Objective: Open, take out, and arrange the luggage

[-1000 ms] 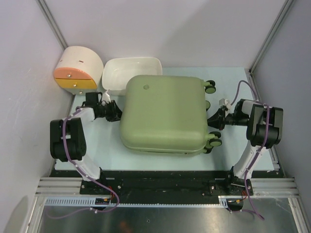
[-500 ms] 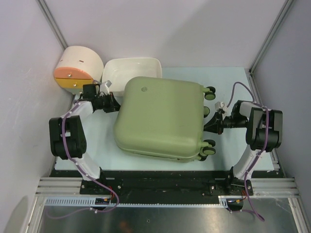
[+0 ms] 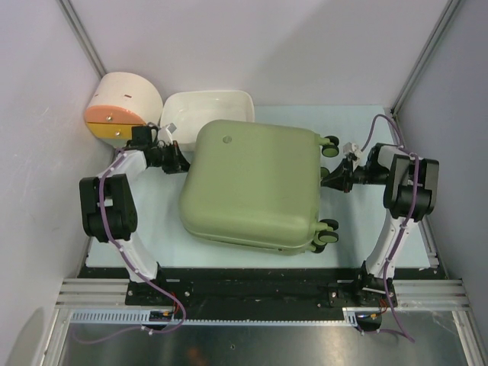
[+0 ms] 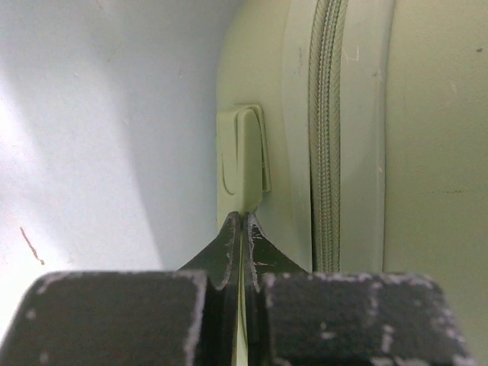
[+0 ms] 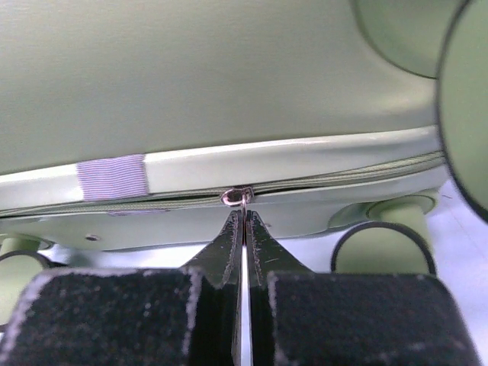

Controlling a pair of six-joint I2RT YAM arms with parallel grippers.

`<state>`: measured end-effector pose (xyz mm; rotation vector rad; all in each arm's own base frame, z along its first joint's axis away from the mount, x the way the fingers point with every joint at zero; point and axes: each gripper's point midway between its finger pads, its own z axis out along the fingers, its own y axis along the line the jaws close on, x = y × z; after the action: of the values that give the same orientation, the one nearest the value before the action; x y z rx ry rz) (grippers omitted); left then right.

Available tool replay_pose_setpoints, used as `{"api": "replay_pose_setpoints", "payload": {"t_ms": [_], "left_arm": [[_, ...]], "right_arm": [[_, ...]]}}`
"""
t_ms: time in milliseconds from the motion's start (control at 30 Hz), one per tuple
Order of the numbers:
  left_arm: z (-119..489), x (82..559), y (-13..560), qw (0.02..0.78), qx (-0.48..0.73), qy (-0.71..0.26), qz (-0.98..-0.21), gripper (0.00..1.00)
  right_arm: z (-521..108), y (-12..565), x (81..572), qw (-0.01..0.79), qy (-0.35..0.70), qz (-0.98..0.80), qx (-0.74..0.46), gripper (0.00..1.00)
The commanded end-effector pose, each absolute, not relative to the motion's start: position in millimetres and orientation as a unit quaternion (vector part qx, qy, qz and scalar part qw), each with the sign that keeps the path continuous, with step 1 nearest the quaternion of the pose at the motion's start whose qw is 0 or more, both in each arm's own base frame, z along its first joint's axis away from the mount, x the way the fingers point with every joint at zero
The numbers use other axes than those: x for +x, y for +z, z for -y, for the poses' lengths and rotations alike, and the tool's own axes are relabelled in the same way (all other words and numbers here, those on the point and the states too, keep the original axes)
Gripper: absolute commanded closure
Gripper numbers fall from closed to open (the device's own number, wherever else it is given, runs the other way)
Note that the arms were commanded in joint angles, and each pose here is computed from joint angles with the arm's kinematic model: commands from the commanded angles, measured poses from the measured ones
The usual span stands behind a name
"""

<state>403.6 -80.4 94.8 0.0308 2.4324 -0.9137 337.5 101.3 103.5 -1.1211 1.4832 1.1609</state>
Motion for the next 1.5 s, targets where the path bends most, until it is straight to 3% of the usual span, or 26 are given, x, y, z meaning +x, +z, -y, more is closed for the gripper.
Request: {"api": "replay_pose_setpoints", "payload": {"t_ms": [0, 267, 633, 1233, 1467], "left_arm": [[88, 427, 100, 0.313, 0.068, -0.322, -0.891, 1.00], [88, 427, 104, 0.317, 0.074, -0.317, -0.891, 1.00], [92, 423, 117, 0.324, 0.077, -0.328, -0.884, 1.00], [103, 436, 96, 0.302, 0.094, -0.340, -0.886, 1.00], [109, 436, 89, 0.289, 0.100, -0.352, -0.885, 1.00]], "right_arm": [[-96, 145, 391, 0.640, 0.348, -0.470, -0.499, 1.00], [-88, 154, 421, 0.620, 0.382, -0.494, -0.475, 1.00], [-95, 135, 417, 0.568, 0.456, -0.544, -0.415, 1.00], [-106, 140, 499, 0.587, 0.437, -0.493, -0.471, 1.00], [-140, 137, 496, 0.574, 0.455, -0.474, -0.489, 0.98]]}}
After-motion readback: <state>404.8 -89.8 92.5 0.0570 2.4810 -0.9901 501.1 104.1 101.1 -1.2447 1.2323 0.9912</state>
